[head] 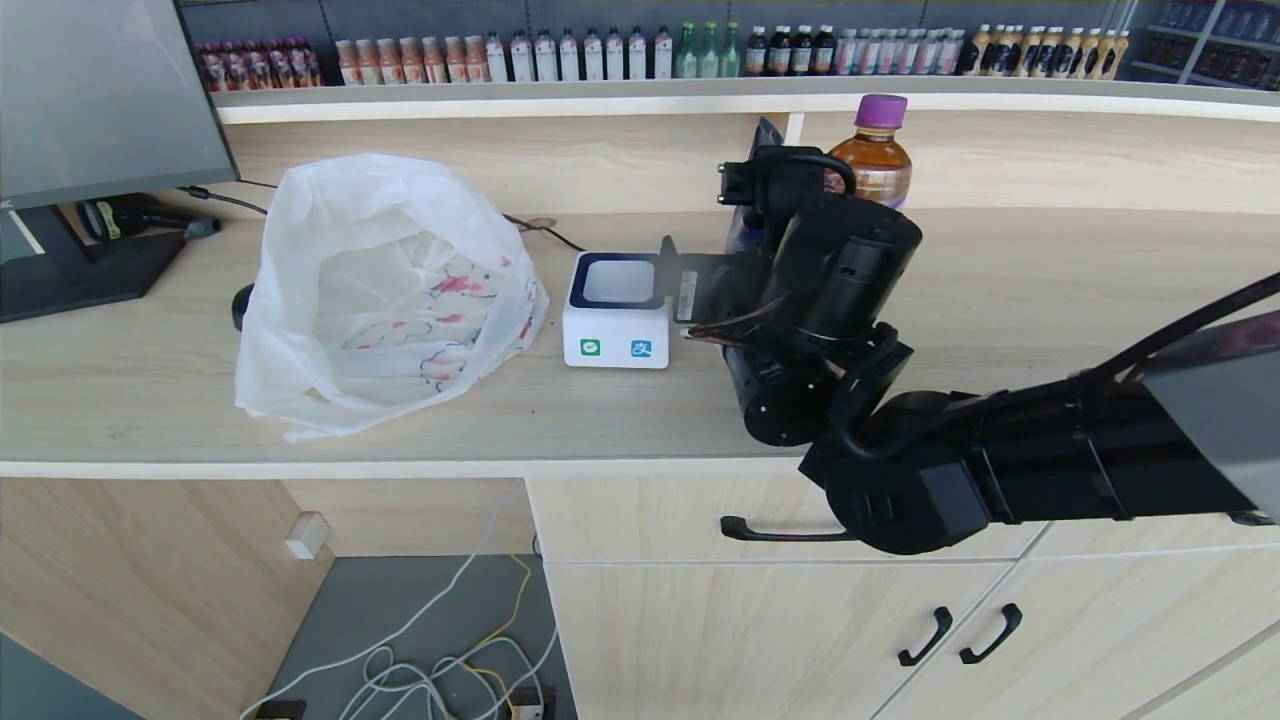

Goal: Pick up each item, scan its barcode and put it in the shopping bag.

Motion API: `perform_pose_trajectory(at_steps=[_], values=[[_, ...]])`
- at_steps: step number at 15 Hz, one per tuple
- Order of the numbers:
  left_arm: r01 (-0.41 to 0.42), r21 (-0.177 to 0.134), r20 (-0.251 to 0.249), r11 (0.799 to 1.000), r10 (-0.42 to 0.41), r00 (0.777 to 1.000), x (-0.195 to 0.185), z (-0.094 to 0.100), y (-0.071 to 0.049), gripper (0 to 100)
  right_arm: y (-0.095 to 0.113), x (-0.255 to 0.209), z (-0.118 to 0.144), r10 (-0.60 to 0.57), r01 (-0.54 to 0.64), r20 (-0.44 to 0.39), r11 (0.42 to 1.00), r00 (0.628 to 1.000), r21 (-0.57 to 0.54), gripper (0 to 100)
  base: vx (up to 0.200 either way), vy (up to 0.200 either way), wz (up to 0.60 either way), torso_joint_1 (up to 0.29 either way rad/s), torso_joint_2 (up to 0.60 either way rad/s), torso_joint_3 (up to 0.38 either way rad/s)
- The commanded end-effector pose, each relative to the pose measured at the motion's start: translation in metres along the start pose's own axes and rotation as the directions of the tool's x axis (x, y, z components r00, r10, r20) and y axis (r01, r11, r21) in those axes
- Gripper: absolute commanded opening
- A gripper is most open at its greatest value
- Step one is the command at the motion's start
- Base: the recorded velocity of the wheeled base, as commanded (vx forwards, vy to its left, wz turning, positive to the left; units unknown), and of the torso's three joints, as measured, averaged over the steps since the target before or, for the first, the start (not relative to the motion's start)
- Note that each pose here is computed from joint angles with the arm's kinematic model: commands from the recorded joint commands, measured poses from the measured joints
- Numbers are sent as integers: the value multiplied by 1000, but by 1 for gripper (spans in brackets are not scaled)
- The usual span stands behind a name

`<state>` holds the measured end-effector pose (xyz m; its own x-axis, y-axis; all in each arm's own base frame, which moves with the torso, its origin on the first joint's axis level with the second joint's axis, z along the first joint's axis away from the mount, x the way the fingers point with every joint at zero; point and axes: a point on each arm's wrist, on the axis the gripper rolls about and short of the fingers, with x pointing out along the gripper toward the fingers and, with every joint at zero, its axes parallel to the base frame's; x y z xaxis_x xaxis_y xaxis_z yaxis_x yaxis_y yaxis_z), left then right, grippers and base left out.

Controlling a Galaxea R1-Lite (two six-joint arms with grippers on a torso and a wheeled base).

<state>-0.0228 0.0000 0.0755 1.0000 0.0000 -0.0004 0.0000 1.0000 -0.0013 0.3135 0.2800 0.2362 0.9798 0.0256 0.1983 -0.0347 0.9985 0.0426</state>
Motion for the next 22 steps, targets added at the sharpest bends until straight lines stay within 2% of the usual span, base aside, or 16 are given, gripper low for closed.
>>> perform_pose_trajectory(at_steps=[1,6,16,17,22], values=[[0,0,0,1000,0,1000,0,0,0,0,4,4,-13,0,0,-8,1000,1000,-27,100,0,0,0,0,0,0],[0,0,0,1000,0,1000,0,0,0,0,4,9,-18,-19,21,29,997,999,-68,100,0,0,0,0,0,0],[0,0,0,1000,0,1000,0,0,0,0,9,14,-28,-23,24,42,999,999,-47,100,0,0,0,0,0,0],[0,0,0,1000,0,1000,0,0,0,0,9,14,-28,-23,24,42,999,999,-46,0,0,0,0,0,0,0],[0,0,0,1000,0,1000,0,0,0,0,10,14,-29,-23,23,42,1000,999,-6,0,0,0,0,0,0,0]])
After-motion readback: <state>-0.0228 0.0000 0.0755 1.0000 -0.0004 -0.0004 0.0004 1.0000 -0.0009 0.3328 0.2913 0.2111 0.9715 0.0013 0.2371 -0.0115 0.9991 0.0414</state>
